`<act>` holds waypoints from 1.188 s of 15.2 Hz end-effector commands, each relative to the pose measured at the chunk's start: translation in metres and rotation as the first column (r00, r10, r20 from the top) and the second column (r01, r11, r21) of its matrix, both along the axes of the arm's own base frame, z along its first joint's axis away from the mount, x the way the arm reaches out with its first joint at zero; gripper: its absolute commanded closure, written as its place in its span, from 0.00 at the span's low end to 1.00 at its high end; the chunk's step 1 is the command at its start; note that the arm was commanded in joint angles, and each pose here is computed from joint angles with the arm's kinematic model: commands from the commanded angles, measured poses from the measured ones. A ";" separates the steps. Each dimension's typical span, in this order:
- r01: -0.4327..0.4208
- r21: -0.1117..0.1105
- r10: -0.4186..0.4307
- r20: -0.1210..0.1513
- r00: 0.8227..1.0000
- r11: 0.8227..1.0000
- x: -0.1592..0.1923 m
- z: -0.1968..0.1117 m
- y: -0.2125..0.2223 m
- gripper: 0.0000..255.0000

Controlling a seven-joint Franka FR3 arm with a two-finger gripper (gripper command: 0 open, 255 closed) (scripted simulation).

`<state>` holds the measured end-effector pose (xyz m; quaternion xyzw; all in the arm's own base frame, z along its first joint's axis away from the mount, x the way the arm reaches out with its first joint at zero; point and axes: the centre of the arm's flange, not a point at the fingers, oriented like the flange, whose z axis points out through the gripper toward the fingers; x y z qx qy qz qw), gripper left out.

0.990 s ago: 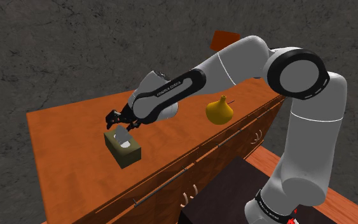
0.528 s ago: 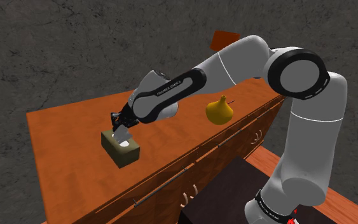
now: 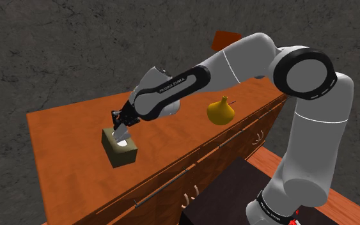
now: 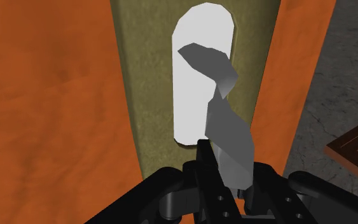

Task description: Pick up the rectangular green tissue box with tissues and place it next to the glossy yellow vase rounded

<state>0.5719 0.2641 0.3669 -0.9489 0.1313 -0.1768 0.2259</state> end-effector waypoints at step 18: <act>0.000 0.000 0.000 -0.001 1.000 1.000 0.001 0.099 0.001 1.00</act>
